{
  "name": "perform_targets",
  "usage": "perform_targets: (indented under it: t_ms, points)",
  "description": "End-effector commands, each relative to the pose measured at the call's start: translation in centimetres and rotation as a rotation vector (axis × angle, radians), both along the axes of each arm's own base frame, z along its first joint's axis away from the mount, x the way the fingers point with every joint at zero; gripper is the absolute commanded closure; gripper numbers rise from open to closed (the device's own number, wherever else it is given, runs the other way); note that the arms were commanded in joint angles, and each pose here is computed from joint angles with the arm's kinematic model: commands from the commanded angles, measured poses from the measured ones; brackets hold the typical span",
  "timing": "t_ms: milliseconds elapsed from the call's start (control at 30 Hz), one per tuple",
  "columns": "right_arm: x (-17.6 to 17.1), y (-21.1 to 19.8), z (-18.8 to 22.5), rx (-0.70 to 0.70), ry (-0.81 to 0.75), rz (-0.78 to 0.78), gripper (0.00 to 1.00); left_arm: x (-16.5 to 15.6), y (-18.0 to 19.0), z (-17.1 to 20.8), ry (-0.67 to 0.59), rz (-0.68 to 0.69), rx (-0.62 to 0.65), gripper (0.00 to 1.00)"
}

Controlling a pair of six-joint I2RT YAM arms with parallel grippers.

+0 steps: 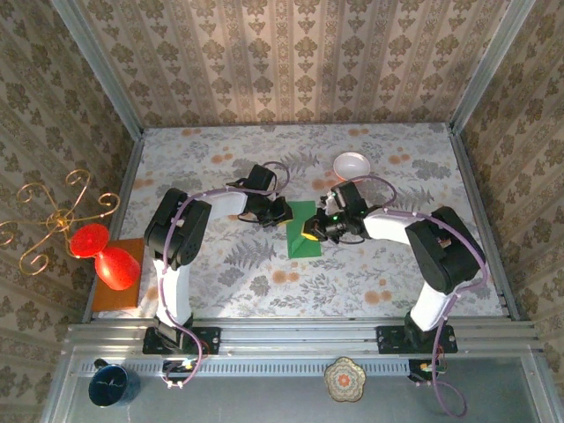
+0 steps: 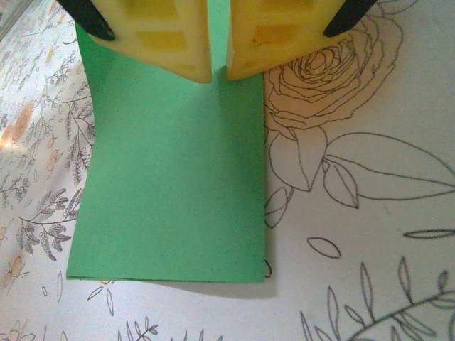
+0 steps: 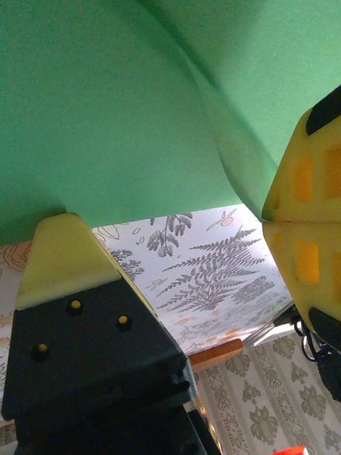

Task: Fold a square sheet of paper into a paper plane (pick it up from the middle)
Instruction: Fold the triangle a second time at the center of the table.

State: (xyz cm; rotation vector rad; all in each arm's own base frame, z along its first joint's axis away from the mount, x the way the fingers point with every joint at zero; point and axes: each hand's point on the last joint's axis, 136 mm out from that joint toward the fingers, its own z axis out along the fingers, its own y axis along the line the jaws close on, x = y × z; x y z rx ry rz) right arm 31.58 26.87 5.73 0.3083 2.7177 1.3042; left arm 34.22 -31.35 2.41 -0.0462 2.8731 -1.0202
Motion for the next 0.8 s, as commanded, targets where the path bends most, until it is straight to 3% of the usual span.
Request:
perform_targets:
  t_ms: [0, 767]
  points:
    - [0.8, 0.9, -0.2, -0.003, -0.015, 0.007, 0.94, -1.1, 1.0, -1.9, 0.054, 0.008, 0.058, 0.84]
    - [2.5, 1.2, -2.2, -0.058, -0.001, -0.043, 0.94, -1.4, 1.0, -2.2, 0.069, 0.01, 0.052, 0.84]
